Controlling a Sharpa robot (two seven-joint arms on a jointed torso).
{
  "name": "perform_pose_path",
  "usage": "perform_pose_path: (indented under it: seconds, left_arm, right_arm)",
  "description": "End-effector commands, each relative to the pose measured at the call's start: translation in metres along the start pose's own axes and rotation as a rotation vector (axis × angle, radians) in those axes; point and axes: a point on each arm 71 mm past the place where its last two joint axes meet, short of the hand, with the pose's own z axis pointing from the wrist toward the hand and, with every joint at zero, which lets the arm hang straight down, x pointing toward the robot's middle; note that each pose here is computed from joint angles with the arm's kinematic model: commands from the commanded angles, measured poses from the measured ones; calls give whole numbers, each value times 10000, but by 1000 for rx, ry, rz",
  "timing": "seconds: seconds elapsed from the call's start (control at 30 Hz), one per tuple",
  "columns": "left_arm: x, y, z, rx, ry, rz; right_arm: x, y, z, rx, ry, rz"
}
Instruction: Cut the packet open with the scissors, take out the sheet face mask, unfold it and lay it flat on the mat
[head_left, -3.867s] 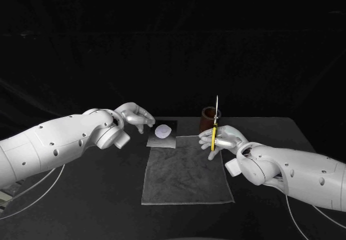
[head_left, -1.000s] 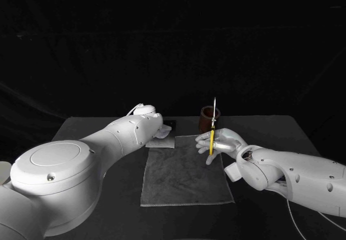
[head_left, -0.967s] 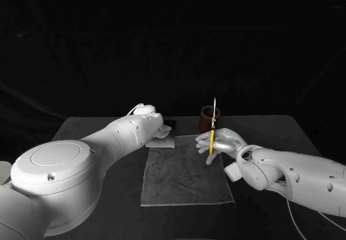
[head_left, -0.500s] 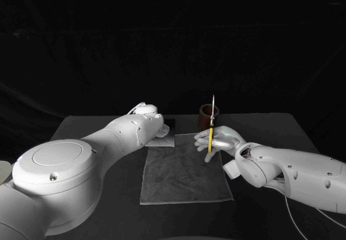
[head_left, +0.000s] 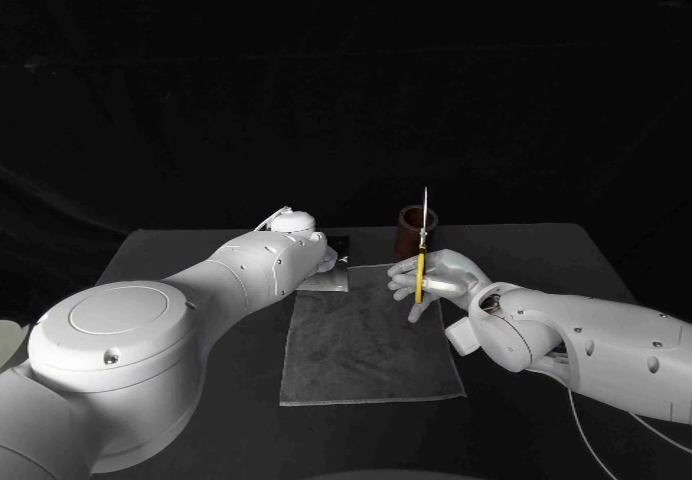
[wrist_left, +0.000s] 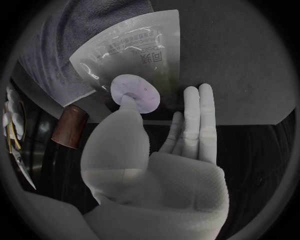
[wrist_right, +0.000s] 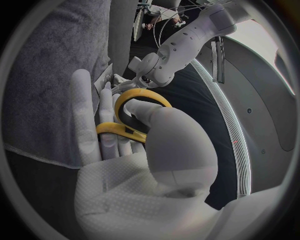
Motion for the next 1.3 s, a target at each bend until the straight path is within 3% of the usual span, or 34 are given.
perform_pose_path:
  seconds: [0.03,0.67,1.03,1.3]
  left_arm:
    - [663,-13,-42,58,227,13]
    - [643,-91,-63,272,172,-287]
    - [473,-53,-77,383,29,-463]
    - [311,-8,-104,480,-26,-558]
  right_arm:
    - [7,17,4,-8,11,0]
    - [-24,6,-8,-7,6,-3]
    - [-50,-14,-16,-4,1,-5]
    - [-62,-28,-18,-2,0,-7]
